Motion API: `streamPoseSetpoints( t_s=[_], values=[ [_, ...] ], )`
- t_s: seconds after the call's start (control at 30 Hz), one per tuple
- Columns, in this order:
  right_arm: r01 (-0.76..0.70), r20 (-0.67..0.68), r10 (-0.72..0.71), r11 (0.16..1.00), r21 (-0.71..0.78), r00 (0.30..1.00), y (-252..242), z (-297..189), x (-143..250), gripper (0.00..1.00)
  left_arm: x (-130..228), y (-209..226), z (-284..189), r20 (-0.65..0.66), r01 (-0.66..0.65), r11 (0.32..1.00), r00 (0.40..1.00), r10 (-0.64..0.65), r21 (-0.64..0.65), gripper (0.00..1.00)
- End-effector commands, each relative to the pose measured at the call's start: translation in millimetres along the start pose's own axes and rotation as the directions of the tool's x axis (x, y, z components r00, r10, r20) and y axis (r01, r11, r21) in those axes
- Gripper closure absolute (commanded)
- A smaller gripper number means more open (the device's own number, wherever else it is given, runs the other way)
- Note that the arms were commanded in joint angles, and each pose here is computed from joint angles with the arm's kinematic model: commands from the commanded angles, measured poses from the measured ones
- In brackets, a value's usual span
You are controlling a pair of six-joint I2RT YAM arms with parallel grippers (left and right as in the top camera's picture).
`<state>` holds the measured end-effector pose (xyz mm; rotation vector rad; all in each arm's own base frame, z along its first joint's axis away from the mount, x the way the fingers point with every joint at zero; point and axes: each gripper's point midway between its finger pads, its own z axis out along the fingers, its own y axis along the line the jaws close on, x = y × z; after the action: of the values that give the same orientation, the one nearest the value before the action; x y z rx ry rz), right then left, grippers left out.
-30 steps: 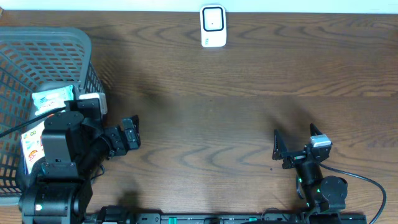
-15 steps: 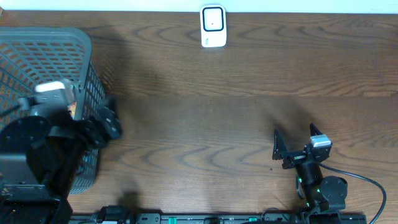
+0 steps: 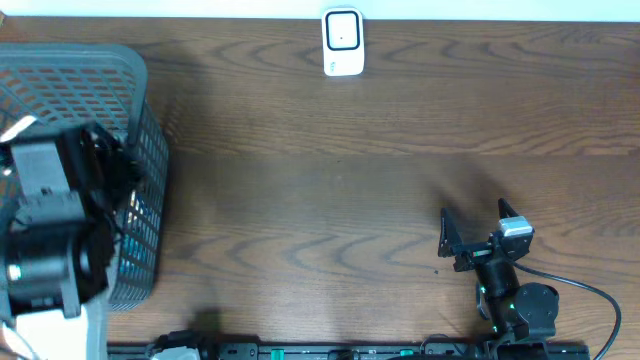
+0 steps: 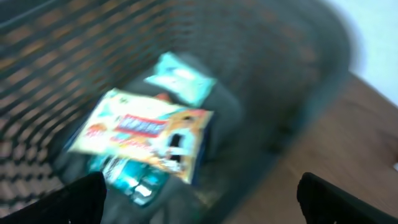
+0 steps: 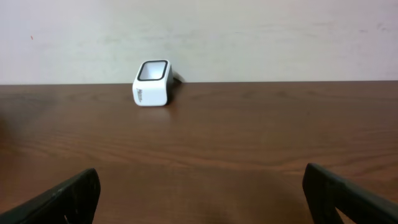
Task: Scan the item barcode
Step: 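Move the left gripper up and over into the grey basket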
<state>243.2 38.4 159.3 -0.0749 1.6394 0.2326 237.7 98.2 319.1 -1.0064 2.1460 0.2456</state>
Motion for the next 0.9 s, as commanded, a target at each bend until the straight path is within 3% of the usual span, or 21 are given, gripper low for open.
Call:
streamPoseSetpoints(
  t_s=[0.0,0.17,0.53,0.87],
  values=[
    [0.01,0.0,-0.01,1.0,0.0,1.0,0.6,-0.2,0.4,0.01,-6.2,26.5,14.1,-0.006,0.147,0.981,0.989,-0.149,-0.123,0.02],
    [0.01,0.0,-0.01,1.0,0.0,1.0,0.6,-0.2,0.4,0.01,-4.2,54.6,33.5,-0.049,0.207,0.947,0.973,-0.225,-0.244,0.02],
    [0.01,0.0,-0.01,1.0,0.0,1.0,0.6,-0.2,0.5,0.01,8.9,67.2,67.1,-0.153,0.256,0.921,0.939,-0.31,-0.292,0.02],
    [0.01,0.0,-0.01,1.0,0.0,1.0,0.6,-0.2,0.4,0.01,46.5,82.2,119.3,-0.282,0.229,0.889,0.891,-0.355,-0.397,0.03]
  ],
)
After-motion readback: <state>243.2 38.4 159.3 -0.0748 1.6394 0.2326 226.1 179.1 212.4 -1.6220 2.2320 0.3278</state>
